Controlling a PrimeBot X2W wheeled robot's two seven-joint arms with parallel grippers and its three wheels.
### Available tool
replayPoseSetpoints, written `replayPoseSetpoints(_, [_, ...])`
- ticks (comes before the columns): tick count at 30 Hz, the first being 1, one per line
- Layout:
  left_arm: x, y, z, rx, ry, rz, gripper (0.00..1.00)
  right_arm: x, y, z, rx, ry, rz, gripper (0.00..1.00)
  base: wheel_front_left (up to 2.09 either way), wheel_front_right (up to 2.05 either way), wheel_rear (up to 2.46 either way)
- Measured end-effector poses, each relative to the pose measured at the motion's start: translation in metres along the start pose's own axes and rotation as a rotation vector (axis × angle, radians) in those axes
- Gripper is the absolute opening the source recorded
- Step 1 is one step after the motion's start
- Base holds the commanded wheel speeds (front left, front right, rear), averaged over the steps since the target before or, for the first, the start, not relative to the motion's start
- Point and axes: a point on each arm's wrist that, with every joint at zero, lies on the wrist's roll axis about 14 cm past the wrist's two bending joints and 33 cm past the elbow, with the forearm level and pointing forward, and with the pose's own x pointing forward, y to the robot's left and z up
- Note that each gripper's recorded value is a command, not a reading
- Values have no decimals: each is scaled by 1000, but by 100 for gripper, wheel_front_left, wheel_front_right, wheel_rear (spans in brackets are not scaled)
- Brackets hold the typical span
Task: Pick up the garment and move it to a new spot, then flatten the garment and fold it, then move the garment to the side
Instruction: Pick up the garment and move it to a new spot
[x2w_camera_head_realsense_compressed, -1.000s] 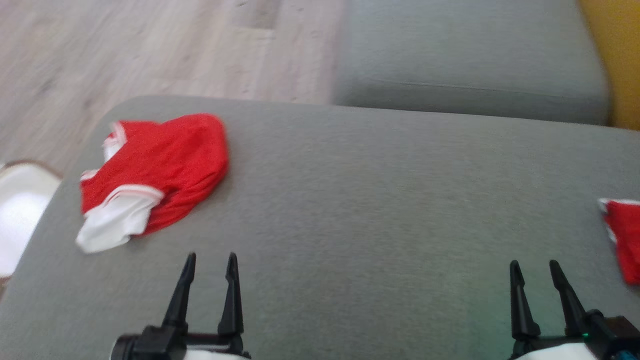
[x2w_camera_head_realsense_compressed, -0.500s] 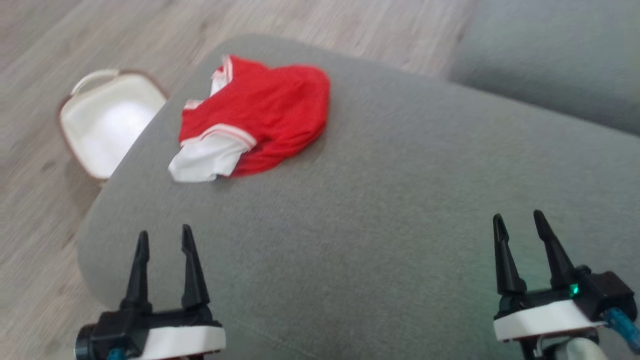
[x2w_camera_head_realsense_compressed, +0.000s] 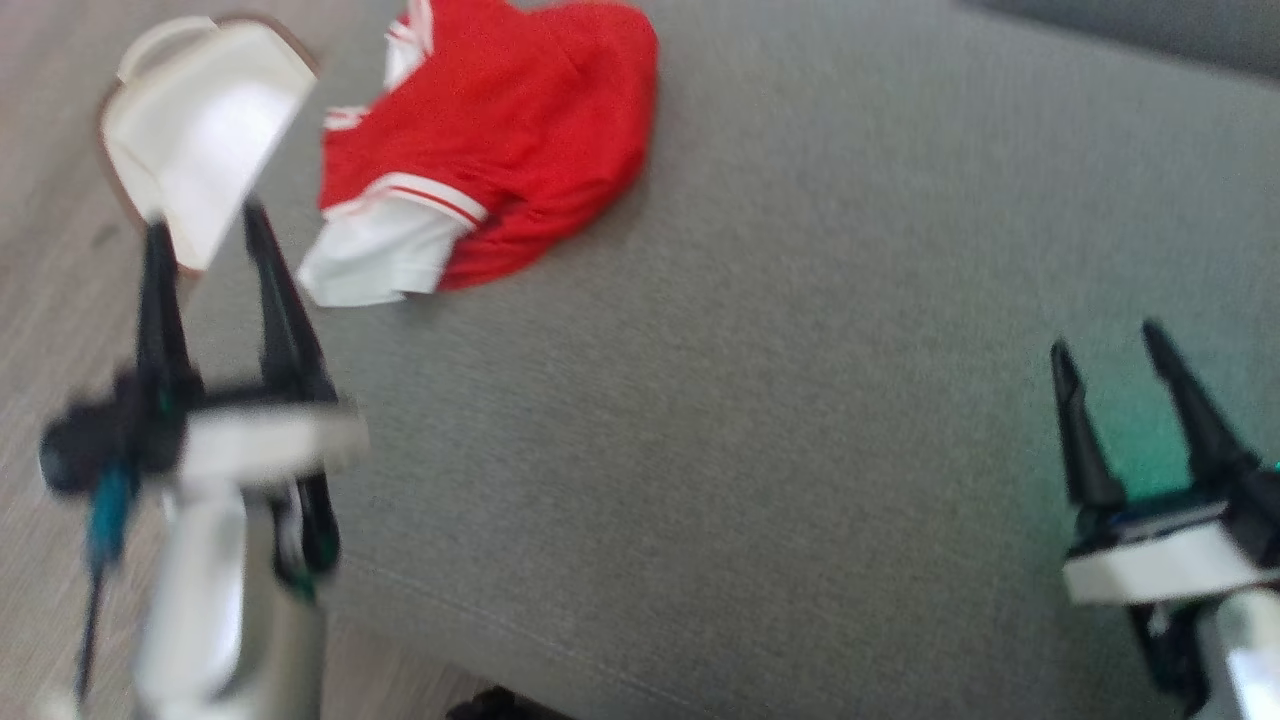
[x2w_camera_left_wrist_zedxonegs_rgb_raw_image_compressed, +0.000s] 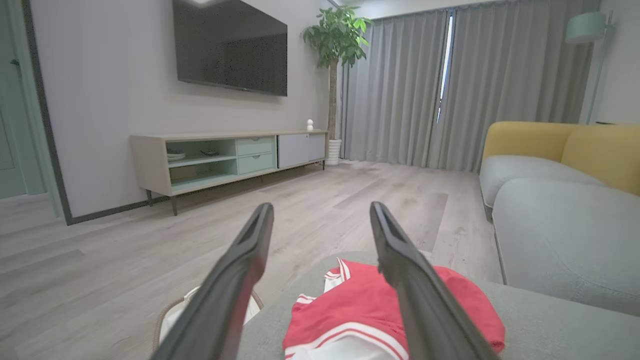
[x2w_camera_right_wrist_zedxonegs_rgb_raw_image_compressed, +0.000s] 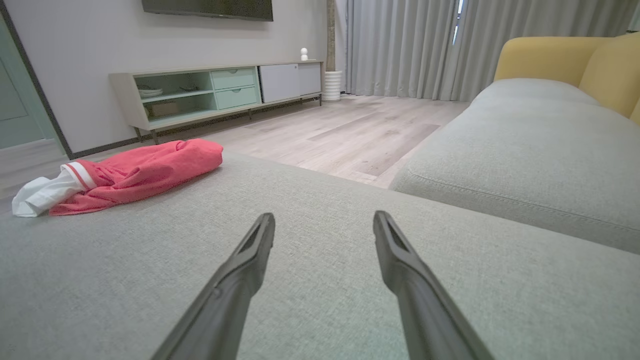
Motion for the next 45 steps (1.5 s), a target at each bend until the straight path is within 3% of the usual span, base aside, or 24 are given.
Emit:
replayPoseSetpoints(10, [130,-16,-95,20,439,16,100,10,-46,-44,-44,63,-5,100,0,0,0])
replayPoseSetpoints(16, [106,-25,-190,8,877,33,100,3,-67,-46,-50,55,-54,100,0,0,0])
replayPoseSetpoints(19, [85,-34,-222,-31,1002,31,100,-2,-73,-47,-57,58,-73,100,0,0,0])
replayPoseSetpoints(20, [88,-35,-224,-51,999,33,36,-4,-76,-47,-60,59,-83,100,0,0,0])
replayPoseSetpoints(21, [93,-36,-224,-62,985,29,36,-6,-79,-47,-61,59,-92,100,0,0,0])
replayPoseSetpoints(22, [98,-38,-224,-64,962,20,0,-8,-81,-47,-61,61,-99,100,0,0,0])
replayPoseSetpoints(27, [126,-49,-193,-52,729,-43,0,-12,-83,-39,-64,53,-119,100,0,0,0])
replayPoseSetpoints(34, [183,-91,-66,71,290,-250,0,-19,-65,3,-30,-37,-155,100,0,0,0])
replayPoseSetpoints(40, [178,-144,33,89,36,-420,0,-51,-53,43,18,-118,-231,100,0,0,0])
replayPoseSetpoints(45, [145,-216,109,34,-147,-617,0,-91,-56,68,11,-171,-325,100,0,0,0])
